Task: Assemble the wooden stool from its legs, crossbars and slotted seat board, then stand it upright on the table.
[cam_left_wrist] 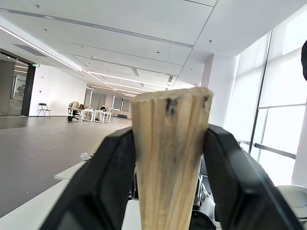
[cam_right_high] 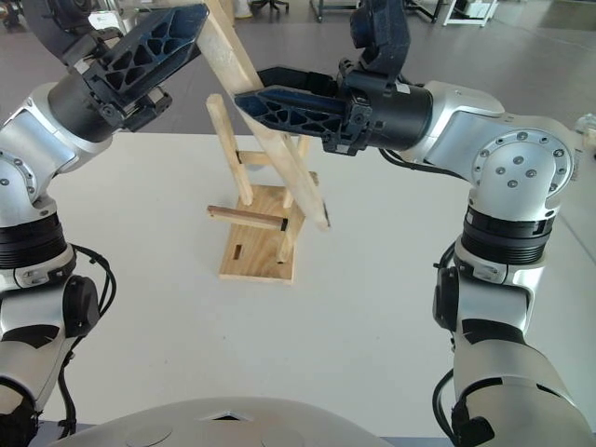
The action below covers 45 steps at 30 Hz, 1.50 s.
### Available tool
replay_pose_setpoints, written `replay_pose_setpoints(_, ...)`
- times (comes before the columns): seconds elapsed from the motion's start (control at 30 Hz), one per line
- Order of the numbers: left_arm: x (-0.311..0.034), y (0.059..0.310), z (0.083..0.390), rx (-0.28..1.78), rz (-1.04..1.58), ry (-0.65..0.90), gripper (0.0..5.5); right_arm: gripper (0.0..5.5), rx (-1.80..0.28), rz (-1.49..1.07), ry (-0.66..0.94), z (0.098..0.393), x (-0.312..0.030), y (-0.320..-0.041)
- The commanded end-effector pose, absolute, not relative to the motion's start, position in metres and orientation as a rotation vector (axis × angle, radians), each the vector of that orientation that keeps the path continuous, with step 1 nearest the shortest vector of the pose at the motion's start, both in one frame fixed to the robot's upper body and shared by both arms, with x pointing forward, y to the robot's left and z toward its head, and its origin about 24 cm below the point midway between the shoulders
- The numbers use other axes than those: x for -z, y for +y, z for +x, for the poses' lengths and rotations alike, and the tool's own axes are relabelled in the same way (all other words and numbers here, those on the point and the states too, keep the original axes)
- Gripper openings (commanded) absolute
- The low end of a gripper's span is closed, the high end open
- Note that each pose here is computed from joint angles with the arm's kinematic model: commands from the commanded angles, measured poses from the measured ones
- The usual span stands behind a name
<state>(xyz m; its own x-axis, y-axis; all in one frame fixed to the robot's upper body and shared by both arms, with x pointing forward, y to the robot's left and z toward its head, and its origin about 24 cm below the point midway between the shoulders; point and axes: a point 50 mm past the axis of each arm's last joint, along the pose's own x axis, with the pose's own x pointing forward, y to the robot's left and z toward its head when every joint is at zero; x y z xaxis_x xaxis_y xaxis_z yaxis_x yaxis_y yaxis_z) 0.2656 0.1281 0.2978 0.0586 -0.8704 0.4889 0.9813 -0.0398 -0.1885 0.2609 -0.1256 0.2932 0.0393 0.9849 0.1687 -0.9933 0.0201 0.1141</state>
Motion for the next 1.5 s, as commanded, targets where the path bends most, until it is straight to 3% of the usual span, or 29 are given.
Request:
replay_pose_setpoints(0.03, -0.301, 0.121, 0.262, 1.555, -0.565, -0.263, 2.06, 2.07, -1.510, 0.187, -0.015, 0.263, -0.284, -0.121)
replay_pose_setpoints(0.6, -0.289, 0.118, 0.260, 1.542, -0.485, -0.220, 2.06, 2.07, -1.502, 0.173, -0.022, 0.267, -0.283, -0.123)
replay_pose_setpoints(1.2, -0.284, 0.135, 0.257, 1.547, -0.443, -0.136, 2.06, 2.07, -1.540, 0.186, -0.004, 0.264, -0.285, -0.124)
replay_pose_setpoints(1.37, -0.300, 0.158, 0.261, 1.475, -0.397, -0.179, 2.06, 3.16, -1.586, 0.226, -0.033, 0.260, -0.292, -0.125)
replay_pose_setpoints(1.5, -0.318, 0.199, 0.262, 1.337, -0.302, -0.210, 2.06, 3.89, -1.584, 0.249, -0.091, 0.258, -0.299, -0.124)
